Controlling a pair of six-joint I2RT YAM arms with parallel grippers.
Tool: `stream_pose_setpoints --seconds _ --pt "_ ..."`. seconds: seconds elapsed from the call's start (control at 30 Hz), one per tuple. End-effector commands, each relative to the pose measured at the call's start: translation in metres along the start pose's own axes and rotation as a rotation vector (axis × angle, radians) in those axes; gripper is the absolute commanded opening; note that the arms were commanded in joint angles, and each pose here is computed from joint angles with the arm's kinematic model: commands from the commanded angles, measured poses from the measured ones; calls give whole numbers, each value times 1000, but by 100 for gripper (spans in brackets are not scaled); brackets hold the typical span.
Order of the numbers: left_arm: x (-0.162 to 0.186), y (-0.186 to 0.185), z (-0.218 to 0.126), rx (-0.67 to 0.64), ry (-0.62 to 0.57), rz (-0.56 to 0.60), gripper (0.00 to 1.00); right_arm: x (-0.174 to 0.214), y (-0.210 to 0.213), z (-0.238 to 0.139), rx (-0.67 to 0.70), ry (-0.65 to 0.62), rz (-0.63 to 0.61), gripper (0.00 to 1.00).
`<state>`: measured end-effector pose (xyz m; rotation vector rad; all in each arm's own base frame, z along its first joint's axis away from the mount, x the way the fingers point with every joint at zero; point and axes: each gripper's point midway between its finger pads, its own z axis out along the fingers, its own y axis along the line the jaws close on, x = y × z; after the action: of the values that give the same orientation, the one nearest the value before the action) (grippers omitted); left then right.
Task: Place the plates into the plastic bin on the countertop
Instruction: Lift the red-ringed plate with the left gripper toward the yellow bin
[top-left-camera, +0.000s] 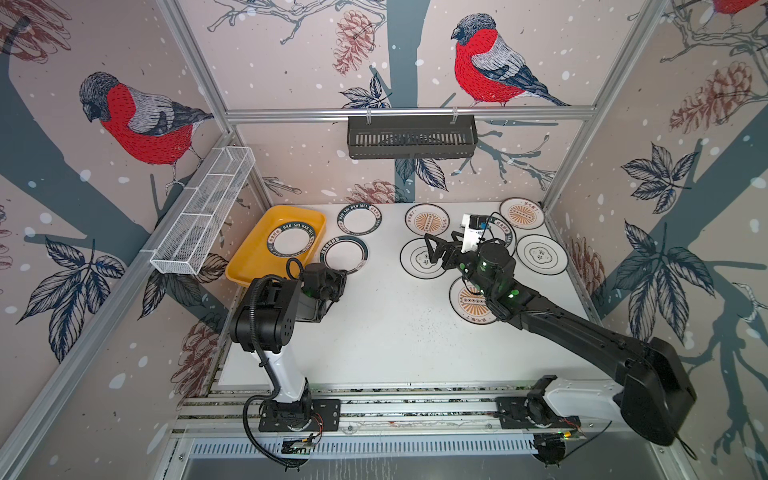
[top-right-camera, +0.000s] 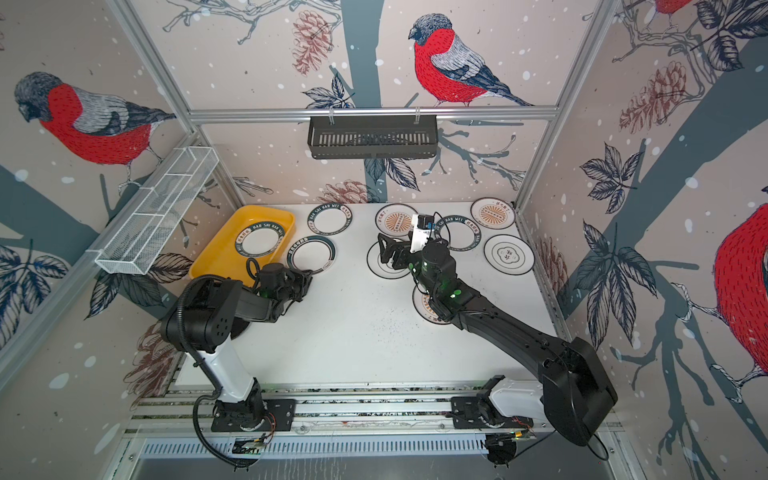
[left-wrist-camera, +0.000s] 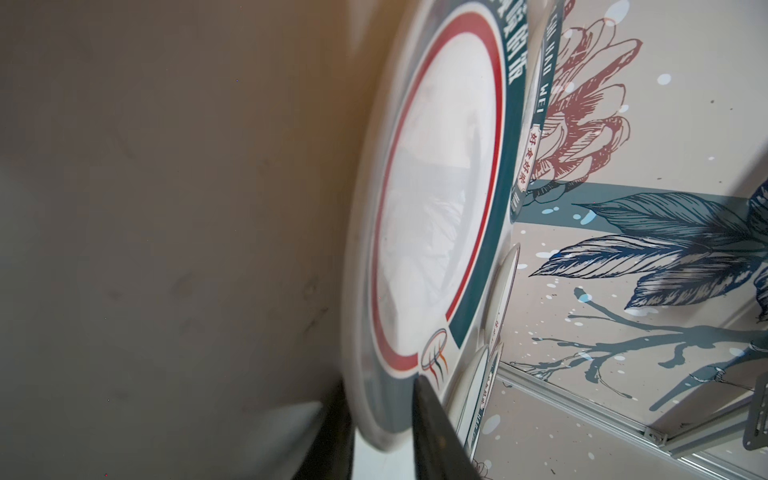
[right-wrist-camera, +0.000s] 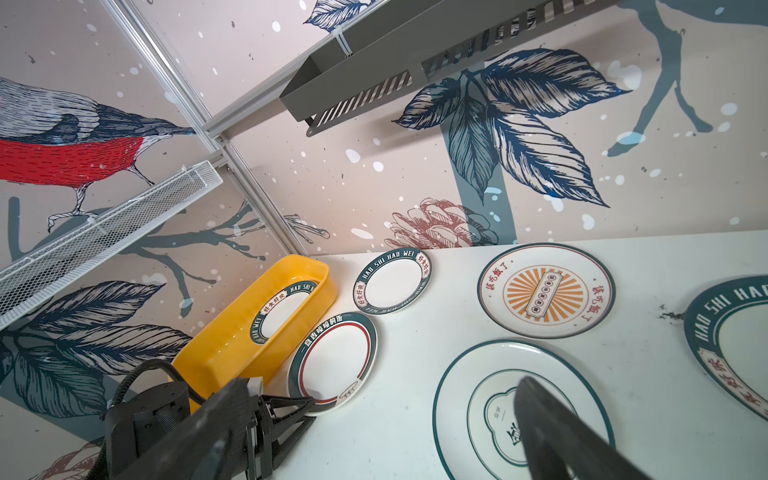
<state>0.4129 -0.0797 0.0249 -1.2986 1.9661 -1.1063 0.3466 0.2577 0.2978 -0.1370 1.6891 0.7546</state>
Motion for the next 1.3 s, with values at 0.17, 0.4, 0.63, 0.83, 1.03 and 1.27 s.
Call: stream_pose_setpoints --seconds 0.17,0.4,0.63,0.83,1.03,1.27 --pt "0 17 -11 -58 -24 -67 10 -9 10 -12 -60 -33 22 100" --pt "7 -1 -27 -10 -23 -42 4 -14 13 -16 -82 -46 4 99" --pt "19 -27 -55 40 -7 34 2 -8 14 -13 -102 -27 9 100" --pt "14 -68 -88 95 -57 132 2 -5 14 -4 -104 -11 16 100" --pt "-19 -110 -112 234 -149 139 2 0 17 15 -103 10 26 100" --pt "-66 -127 -112 272 -162 138 2 1 31 25 -107 15 17 99"
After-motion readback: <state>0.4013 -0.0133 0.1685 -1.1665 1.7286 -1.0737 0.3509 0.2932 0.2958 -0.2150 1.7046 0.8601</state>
